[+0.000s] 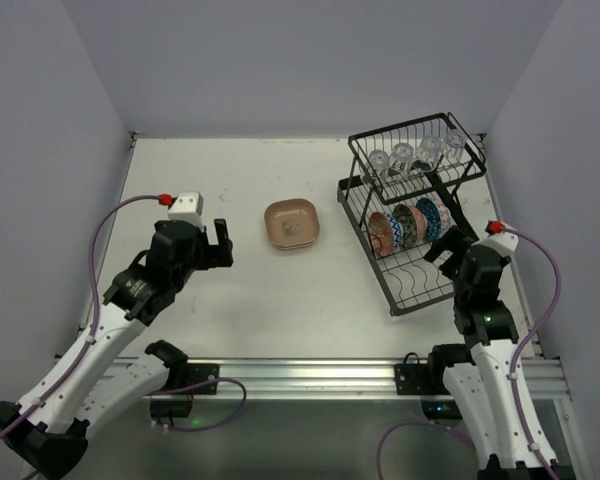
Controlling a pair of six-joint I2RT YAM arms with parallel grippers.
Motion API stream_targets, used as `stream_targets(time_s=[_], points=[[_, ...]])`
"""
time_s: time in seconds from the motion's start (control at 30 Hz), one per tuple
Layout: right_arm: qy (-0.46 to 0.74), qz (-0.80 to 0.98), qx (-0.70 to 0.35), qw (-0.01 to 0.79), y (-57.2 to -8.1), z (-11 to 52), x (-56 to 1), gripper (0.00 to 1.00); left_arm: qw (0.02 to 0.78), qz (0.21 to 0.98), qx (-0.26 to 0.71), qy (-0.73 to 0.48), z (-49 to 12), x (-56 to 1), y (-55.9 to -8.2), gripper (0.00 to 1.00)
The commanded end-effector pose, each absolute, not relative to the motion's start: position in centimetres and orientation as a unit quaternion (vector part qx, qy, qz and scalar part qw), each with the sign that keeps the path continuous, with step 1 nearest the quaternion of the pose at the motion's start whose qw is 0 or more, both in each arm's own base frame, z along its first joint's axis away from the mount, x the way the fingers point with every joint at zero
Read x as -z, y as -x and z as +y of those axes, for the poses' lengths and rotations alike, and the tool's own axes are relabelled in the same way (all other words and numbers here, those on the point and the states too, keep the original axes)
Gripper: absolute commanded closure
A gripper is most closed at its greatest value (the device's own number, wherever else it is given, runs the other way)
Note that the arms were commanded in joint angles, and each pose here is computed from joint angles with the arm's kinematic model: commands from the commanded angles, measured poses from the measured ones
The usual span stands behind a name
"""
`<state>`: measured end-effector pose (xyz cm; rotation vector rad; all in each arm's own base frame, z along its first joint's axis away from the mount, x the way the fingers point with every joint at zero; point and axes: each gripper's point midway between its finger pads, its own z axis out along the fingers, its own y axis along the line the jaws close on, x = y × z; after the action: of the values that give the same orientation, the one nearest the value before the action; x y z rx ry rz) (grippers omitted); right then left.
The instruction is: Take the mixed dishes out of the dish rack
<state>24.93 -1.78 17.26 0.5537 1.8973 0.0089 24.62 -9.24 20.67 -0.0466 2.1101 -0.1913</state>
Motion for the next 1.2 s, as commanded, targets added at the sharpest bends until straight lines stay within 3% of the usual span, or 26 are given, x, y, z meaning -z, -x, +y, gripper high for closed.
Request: stream_targets(time_s=[0.0, 0.1, 0.23, 0.4, 0.6, 0.73, 0.8, 0.93, 1.07, 1.17], points=[[-0.290, 0.743, -0.071, 0.600, -27.8, -2.1, -20.1, 0.05, 0.509, 0.857, 0.075, 0.026, -9.0, -21.8, -24.9, 0.00], [-0.319, 0.758, -0.043, 0.567, -28.9, -4.5, -18.5, 0.06, 0.514, 0.853, 0.081, 0.024, -9.1, -22.0, -24.6, 0.00], [-0.354, 0.749, -0.084, 0.554, -29.7, -5.0, -18.4, 0.12, 0.514, 0.853, 0.085, 0.021, -9.3, -22.0, -24.6, 0.00], [-0.409, 0.725, -0.114, 0.542, -30.1, -5.0, -18.1, 0.10, 0.515, 0.852, 0.090, 0.019, -9.4, -22.1, -24.5, 0.00], [-0.532, 0.644, -0.212, 0.507, -30.2, -4.0, -17.5, 0.08, 0.511, 0.854, 0.092, 0.015, -9.6, -21.9, -24.5, 0.00], [-0.613, 0.532, -0.276, 0.515, -29.8, -4.8, -18.0, 0.11, 0.507, 0.857, 0.092, 0.011, -9.8, -21.6, -24.6, 0.00], [-0.615, 0.515, -0.290, 0.522, -29.9, -4.9, -18.8, 0.12, 0.505, 0.858, 0.090, 0.012, -9.7, -21.4, -24.6, 0.00], [-0.577, 0.582, -0.203, 0.536, -30.4, -6.1, -19.6, 0.07, 0.506, 0.857, 0.094, 0.010, -9.9, -21.5, -24.6, 0.00], [-0.475, 0.697, -0.086, 0.531, -30.4, -7.0, -19.3, 0.03, 0.504, 0.856, 0.110, -0.003, -10.6, -21.9, -24.6, 0.00], [-0.371, 0.742, -0.082, 0.552, -31.3, -5.9, -19.0, 0.05, 0.496, 0.858, 0.135, -0.017, -11.8, -22.1, -24.4, 0.00]])
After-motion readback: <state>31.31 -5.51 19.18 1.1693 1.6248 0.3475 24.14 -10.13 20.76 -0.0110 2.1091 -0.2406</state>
